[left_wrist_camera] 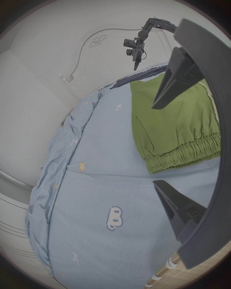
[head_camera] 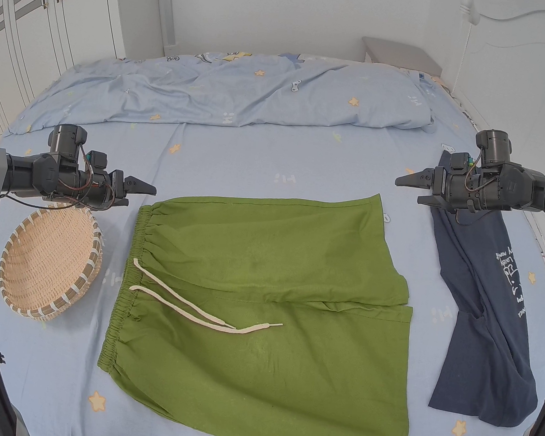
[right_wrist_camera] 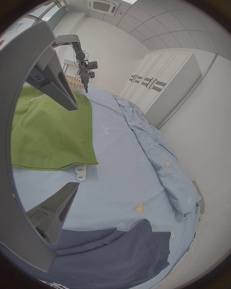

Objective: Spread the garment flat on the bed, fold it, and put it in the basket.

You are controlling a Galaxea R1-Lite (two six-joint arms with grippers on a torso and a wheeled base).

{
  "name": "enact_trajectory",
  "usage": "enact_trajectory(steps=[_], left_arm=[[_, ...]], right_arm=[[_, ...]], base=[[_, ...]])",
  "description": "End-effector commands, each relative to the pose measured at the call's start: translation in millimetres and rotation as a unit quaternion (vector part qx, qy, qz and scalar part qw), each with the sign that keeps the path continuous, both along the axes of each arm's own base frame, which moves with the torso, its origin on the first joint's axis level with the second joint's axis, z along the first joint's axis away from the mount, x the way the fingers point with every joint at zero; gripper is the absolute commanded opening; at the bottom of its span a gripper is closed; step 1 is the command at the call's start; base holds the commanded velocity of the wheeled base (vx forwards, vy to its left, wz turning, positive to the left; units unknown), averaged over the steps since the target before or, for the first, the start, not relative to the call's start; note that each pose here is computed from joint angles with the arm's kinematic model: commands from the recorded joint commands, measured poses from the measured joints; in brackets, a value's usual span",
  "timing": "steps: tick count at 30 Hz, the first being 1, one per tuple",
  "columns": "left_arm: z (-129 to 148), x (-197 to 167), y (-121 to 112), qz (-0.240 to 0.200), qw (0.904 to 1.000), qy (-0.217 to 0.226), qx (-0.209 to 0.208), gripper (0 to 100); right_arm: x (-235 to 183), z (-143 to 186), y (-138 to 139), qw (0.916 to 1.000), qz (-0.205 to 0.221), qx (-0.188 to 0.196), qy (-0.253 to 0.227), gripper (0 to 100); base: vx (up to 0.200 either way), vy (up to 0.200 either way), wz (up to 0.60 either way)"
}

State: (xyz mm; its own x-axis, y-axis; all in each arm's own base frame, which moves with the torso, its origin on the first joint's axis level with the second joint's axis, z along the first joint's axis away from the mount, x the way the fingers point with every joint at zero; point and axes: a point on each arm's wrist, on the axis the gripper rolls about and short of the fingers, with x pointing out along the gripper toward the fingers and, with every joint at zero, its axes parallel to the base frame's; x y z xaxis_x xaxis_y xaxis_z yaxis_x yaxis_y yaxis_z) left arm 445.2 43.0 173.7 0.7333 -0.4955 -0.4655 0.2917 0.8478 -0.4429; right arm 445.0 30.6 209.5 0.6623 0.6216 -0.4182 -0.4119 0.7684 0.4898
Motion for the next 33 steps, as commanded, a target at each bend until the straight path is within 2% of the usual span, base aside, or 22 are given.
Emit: enact_trajectory(steps=[1, 3, 4, 8, 9, 11, 13, 14, 15, 16, 17, 21, 27, 33], left_arm=[[3.8, -2.4, -0.2, 0.001, 1.0, -0.003, 0.0, 100], [3.8, -2.4, -0.2, 0.001, 1.0, -0.003, 0.0, 100], [29.6, -20.5, -5.7, 0.0, 0.9998, -0.018, 0.0, 100], [46.6, -42.7, -10.8, 0.001, 0.9997, -0.023, -0.005, 100], [54.6, -65.2, -15.8, -0.001, 0.9998, -0.016, -0.01, 100], [52.0, -83.7, -19.5, -0.001, 0.9998, 0.004, -0.021, 100], [40.5, -104.3, -22.2, 0.002, 0.9988, 0.037, -0.034, 100], [40.5, -104.3, -22.2, 0.002, 0.9988, 0.037, -0.034, 100], [22.0, -121.1, -24.0, 0.001, 0.9962, 0.077, -0.041, 100], [22.0, -121.1, -24.0, 0.001, 0.9962, 0.077, -0.041, 100], [3.2, -141.2, -26.3, -0.003, 0.9921, 0.116, -0.047, 100], [-19.2, -184.8, -31.3, -0.016, 0.9854, 0.157, -0.064, 100], [-49.9, -239.0, -38.2, -0.041, 0.9801, 0.173, -0.087, 100], [-62.6, -268.9, -38.7, -0.034, 0.981, 0.169, -0.089, 100]], right_arm=[[-12.1, 11.5, -1.2, 1.0, 0.0, 0.0, -0.007, 100], [-12.1, 11.5, -1.2, 1.0, 0.0, 0.0, -0.007, 100], [-31.0, 12.6, -5.7, 0.9999, -0.005, -0.001, 0.009, 100], [-56.7, 9.7, -7.6, 0.9993, -0.008, -0.002, 0.036, 100], [-85.6, 0.0, -10.0, 0.9975, -0.01, -0.003, 0.07, 100], [-110.3, -6.6, -10.9, 0.9962, -0.009, -0.001, 0.087, 100], [-135.3, -21.5, -10.4, 0.9954, -0.007, 0.0, 0.096, 100], [-135.3, -21.5, -10.4, 0.9954, -0.007, 0.0, 0.096, 100], [-153.9, -36.9, -8.6, 0.9953, -0.005, 0.001, 0.097, 100], [-153.9, -36.9, -8.6, 0.9953, -0.005, 0.001, 0.097, 100], [-169.3, -46.6, -7.4, 0.9959, -0.004, 0.002, 0.091, 100], [-192.8, -58.9, -4.3, 0.9948, 0.003, 0.003, 0.102, 100], [-230.7, -66.6, -1.9, 0.9933, 0.013, 0.0, 0.115, 100], [-255.6, -69.9, -3.7, 0.9931, 0.012, 0.001, 0.117, 100]], base=[[0.0, 0.0, 0.0], [0.0, 0.0, 0.0], [0.0, 0.0, 0.0], [0.0, 0.0, 0.0], [0.0, 0.0, 0.0], [0.0, 0.0, 0.0], [0.0, 0.0, 0.0], [0.0, 0.0, 0.0], [0.0, 0.0, 0.0], [0.0, 0.0, 0.0], [0.0, 0.0, 0.0], [0.0, 0.0, 0.0], [0.0, 0.0, 0.0], [0.0, 0.0, 0.0]])
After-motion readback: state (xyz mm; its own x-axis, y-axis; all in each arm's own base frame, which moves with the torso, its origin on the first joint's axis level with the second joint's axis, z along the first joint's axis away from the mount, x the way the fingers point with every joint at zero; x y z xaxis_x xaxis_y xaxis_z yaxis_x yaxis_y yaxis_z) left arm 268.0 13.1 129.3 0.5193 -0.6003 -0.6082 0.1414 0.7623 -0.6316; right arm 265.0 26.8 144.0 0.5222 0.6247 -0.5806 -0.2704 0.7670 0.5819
